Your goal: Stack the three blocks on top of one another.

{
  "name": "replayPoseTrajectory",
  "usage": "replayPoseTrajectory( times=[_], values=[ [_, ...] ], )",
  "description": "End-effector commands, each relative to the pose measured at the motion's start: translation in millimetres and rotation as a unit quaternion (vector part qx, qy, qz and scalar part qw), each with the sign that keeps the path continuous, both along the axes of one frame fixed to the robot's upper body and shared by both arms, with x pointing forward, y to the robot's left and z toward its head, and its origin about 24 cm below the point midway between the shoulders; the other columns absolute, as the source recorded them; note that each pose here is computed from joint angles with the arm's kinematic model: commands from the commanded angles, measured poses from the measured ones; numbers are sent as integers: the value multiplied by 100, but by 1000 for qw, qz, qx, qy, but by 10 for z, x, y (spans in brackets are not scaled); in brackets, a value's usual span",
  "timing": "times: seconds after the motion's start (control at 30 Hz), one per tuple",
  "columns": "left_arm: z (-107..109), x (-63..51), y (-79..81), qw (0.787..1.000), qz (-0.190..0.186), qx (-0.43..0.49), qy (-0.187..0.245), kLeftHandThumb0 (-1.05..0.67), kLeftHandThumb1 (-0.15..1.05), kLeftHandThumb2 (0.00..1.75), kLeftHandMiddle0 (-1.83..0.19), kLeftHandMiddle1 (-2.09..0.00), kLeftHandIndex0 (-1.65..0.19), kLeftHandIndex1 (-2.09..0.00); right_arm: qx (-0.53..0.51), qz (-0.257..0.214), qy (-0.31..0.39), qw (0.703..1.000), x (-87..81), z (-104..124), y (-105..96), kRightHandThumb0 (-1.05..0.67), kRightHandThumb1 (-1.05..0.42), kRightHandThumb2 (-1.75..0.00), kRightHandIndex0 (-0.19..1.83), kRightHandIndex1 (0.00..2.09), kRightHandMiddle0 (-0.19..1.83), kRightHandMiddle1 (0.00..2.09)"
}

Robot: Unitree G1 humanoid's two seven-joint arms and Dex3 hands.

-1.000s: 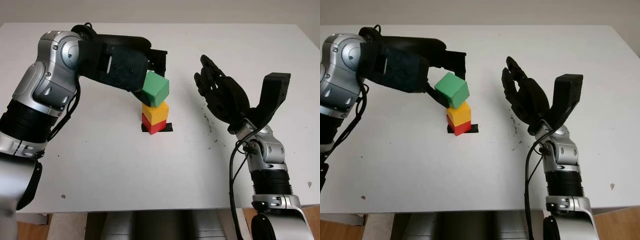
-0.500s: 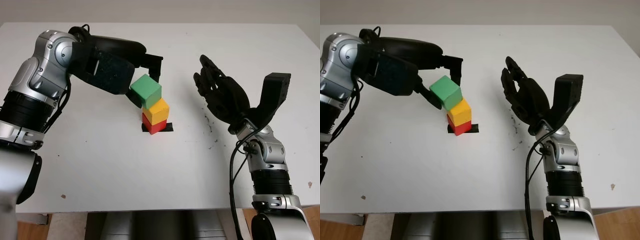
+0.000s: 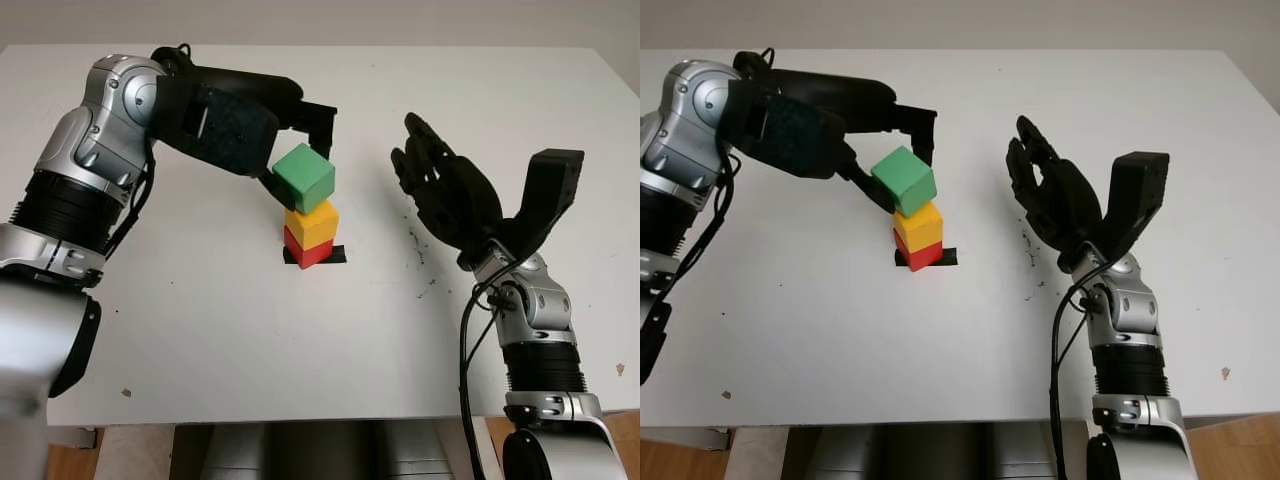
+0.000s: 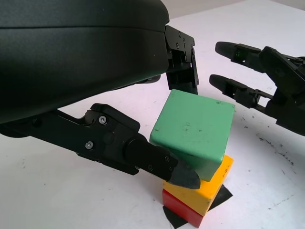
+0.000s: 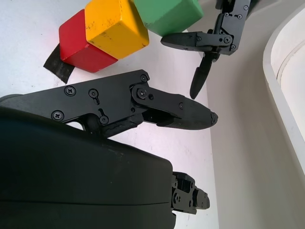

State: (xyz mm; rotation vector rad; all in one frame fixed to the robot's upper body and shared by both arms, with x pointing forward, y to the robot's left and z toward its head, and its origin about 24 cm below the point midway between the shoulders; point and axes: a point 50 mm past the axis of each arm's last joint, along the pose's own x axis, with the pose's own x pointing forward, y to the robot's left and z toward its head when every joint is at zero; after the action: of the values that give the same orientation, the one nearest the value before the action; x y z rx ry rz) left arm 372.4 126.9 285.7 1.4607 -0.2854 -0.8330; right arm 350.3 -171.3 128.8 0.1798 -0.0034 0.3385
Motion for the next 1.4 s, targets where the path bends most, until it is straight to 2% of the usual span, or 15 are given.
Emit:
replayPoseTrajectory(
  times=[0.0,0.57,1.37],
  values=[
    [156,-25,-64,1000,-14,-1,-20,-46,103,6,-16,-4,-27,-166,-7,0,-8,1000,-15,14,-5,-50,-105,-60,-12,5,-9,6],
    [112,-7,-99,1000,-17,21,1,-51,102,5,-16,-5,-28,-177,1,-4,-7,1000,-34,9,-23,-50,-105,-60,-14,5,-11,5],
    [-4,15,-88,999,-16,47,12,-52,104,6,-14,-5,-29,-165,-1,-6,-10,1000,-48,8,-19,-51,-105,-58,-13,5,-10,6]
  ],
)
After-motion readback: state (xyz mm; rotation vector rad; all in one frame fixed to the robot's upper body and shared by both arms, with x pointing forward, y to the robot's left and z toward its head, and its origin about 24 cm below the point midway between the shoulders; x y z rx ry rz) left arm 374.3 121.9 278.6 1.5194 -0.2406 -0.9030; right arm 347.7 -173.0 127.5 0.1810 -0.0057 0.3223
